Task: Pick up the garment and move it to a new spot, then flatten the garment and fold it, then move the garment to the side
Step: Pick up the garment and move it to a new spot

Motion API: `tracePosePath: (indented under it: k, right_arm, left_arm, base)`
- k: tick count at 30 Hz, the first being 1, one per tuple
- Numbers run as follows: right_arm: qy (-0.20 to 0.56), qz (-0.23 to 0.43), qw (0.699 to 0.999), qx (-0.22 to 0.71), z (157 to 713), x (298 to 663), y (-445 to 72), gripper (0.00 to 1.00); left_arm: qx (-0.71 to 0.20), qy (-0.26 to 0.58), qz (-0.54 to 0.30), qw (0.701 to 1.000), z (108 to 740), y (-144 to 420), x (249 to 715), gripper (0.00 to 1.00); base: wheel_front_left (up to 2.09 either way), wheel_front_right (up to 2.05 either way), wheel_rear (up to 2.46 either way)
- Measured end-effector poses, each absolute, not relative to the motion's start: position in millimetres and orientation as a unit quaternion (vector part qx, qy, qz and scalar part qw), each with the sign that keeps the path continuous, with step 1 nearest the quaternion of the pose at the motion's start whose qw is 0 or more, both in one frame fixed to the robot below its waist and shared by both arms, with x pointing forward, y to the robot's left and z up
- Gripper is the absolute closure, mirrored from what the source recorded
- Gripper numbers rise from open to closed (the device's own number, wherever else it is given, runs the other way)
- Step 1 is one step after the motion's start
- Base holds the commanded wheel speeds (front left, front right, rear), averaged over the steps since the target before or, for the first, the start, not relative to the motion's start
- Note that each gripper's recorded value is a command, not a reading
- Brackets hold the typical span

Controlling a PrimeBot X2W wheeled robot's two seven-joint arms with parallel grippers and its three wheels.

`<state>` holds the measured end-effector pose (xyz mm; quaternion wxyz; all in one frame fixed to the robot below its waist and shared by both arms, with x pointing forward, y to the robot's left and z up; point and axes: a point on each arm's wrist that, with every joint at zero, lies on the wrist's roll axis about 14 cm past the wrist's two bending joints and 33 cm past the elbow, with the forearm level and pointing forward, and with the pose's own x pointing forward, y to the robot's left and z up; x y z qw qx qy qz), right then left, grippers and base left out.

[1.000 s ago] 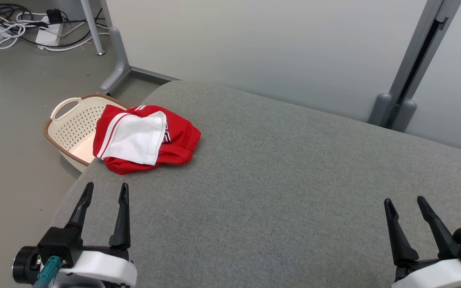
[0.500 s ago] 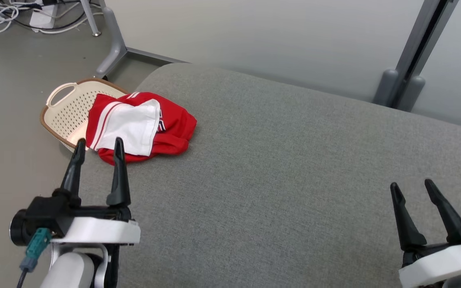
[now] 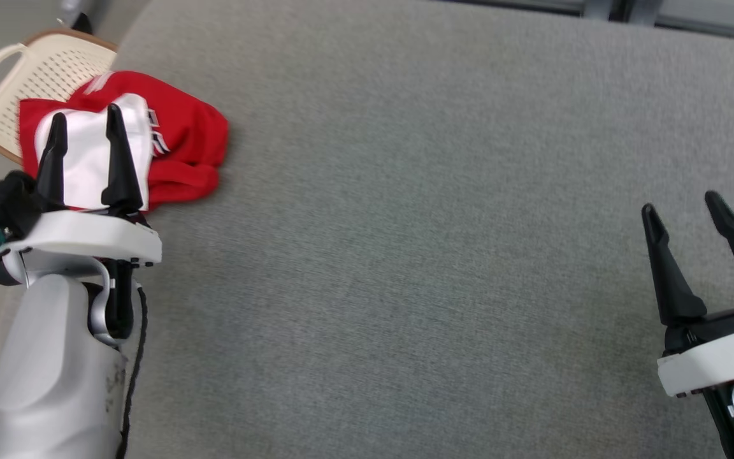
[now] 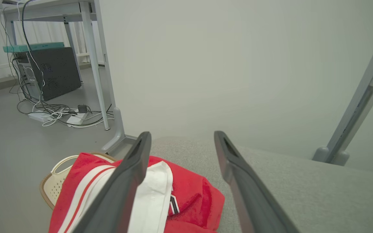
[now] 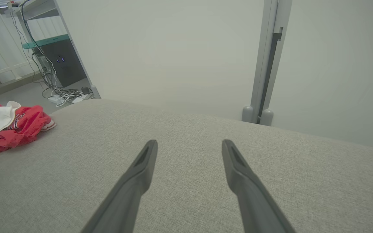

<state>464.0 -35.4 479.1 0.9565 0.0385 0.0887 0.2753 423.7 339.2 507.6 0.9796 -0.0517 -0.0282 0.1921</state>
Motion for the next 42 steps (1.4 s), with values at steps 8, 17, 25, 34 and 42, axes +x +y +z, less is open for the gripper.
tracePosePath:
  k: [8, 17, 25, 34, 42]
  right_arm:
    - [0.128, 0.251, 0.958, 0.046, 438, 478, -53, 0.0]
    - [0.137, 0.23, 0.962, 0.049, 423, 483, -67, 0.0]
    - [0.112, 0.219, 0.968, 0.057, 440, 481, -70, 0.0]
    - [0.08, 0.204, 0.973, 0.066, 470, 465, -76, 0.0]
    - [0.056, 0.19, 0.978, 0.069, 495, 442, -84, 0.0]
  left_arm:
    - [-0.068, 0.173, 0.195, 0.963, 381, 351, 437, 0.0]
    - [-0.097, 0.231, 0.216, 0.944, 345, 356, 437, 1.0]
    - [-0.061, 0.126, 0.204, 0.969, 409, 374, 449, 1.0]
    - [-0.023, -0.039, 0.177, 0.983, 512, 358, 442, 1.0]
    - [-0.007, -0.124, 0.129, 0.984, 563, 307, 405, 1.0]
  base:
    - [0.0, 0.0, 0.0]
    - [0.0, 0.0, 0.0]
    - [0.0, 0.0, 0.0]
    - [0.0, 0.0, 0.0]
    - [0.0, 0.0, 0.0]
